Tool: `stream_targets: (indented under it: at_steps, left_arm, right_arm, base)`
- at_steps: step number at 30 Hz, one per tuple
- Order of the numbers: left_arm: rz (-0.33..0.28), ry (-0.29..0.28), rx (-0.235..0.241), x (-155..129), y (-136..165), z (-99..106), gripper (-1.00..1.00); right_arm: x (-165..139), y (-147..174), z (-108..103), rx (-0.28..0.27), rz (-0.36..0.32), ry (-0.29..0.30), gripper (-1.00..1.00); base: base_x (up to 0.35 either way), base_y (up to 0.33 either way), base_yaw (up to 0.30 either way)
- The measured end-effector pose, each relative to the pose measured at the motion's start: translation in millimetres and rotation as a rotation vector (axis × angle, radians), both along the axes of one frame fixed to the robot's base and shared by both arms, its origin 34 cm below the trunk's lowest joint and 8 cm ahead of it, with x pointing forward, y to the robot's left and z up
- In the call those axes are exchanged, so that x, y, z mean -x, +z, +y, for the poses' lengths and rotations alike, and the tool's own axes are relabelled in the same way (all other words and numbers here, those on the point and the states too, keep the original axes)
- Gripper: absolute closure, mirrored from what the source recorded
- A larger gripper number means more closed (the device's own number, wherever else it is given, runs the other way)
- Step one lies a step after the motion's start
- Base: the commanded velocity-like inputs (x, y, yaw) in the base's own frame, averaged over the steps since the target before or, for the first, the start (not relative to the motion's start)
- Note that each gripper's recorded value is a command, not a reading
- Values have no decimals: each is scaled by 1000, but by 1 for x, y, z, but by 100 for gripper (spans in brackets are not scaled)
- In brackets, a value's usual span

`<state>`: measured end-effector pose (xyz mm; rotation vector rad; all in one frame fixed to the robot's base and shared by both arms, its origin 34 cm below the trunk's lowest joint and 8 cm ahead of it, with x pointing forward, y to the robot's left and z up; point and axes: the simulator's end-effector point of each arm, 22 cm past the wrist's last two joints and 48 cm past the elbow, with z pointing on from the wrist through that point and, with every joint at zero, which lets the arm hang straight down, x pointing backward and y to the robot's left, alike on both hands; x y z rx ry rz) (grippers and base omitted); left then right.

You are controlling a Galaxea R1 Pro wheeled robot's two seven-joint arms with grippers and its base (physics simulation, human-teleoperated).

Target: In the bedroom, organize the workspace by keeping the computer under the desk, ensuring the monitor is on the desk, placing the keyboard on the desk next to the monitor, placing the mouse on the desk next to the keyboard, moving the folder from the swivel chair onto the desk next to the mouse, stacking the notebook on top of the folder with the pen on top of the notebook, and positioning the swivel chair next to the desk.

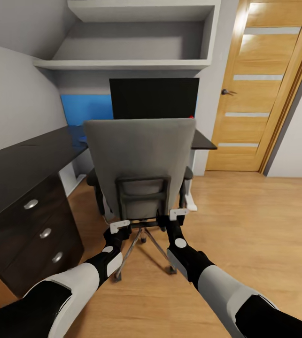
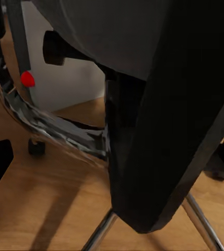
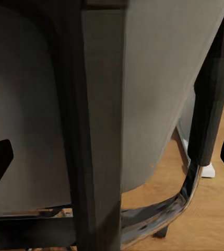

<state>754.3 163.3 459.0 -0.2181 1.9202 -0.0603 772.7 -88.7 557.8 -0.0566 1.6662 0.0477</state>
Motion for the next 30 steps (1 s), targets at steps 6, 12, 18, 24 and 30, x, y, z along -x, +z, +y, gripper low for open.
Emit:
stream_targets:
  at_steps: [6, 12, 18, 24, 30]
  left_arm:
    - [0, -1, -1, 0, 0, 0, -100]
    - [2, -3, -2, 0, -1, 0, -100]
    - [3, -1, 0, 0, -1, 0, -100]
    - [2, -1, -1, 0, -1, 0, -100]
    - [2, -5, -4, 0, -1, -1, -100]
  right_arm:
    - [0, 0, -1, 0, 0, -1, -100]
    - [0, -2, -2, -4, 4, -5, -100]
    - [-1, -1, -2, -1, 1, -2, -100]
    - [0, 0, 2, 10, -1, 10, -100]
    - [0, -2, -1, 0, 4, -3, -100]
  base:
    - [320, 0, 0]
    - [212, 0, 0]
    - [27, 0, 0]
    - [15, -136, 0]
    - [105, -205, 0]
